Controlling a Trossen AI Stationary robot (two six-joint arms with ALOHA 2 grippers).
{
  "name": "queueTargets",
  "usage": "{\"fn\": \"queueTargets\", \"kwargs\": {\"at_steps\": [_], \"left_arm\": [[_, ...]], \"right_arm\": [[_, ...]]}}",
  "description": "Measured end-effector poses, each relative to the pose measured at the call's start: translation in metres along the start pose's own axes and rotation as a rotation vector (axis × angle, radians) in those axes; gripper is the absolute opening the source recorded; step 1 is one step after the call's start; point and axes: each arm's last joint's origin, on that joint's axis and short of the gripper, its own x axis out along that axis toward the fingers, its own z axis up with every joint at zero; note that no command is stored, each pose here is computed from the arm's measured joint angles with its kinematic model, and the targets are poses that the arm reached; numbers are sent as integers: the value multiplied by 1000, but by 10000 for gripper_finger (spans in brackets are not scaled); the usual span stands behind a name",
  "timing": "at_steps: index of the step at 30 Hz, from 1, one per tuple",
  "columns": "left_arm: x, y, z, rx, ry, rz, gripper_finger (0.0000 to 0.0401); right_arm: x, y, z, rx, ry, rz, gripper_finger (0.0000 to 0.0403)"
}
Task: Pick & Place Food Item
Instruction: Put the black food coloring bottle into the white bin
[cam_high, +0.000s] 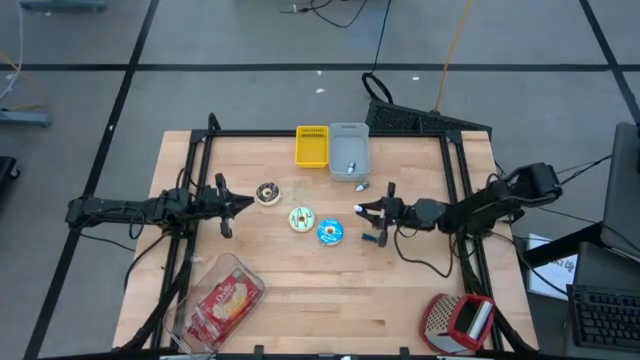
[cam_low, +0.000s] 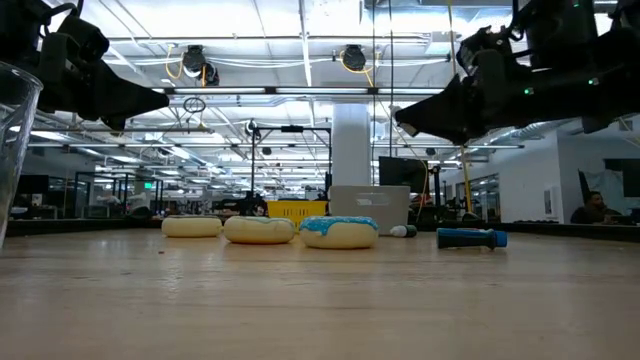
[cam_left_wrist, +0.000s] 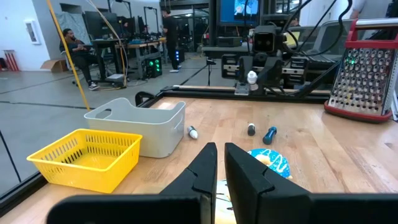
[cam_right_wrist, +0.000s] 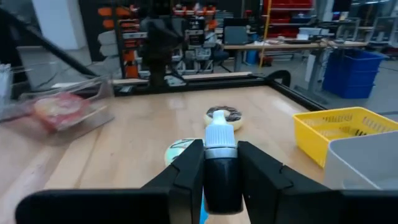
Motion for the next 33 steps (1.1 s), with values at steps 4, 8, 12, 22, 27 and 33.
{"fn": "queueTargets", "kwargs": {"at_steps": [4, 8, 12, 22, 27, 33], "left_arm": [[0, 0, 0, 0, 0, 0, 31], [0, 0, 0, 0, 0, 0, 31], [0, 0, 0, 0, -1, 0, 31], [0, 0, 0, 0, -1, 0, 31], [0, 0, 0, 0, 0, 0, 31], [0, 0, 0, 0, 0, 0, 31]], "right_arm": [[13, -4, 1, 2, 0, -33, 76], [28, -10, 6, -7, -14, -69, 72], [40, -18, 17, -27, -46, -108, 74], [54, -51, 34, 0, -110, -237, 70], [56, -73, 39, 63, -136, -315, 74], [55, -93, 31, 71, -50, -392, 69]]}}
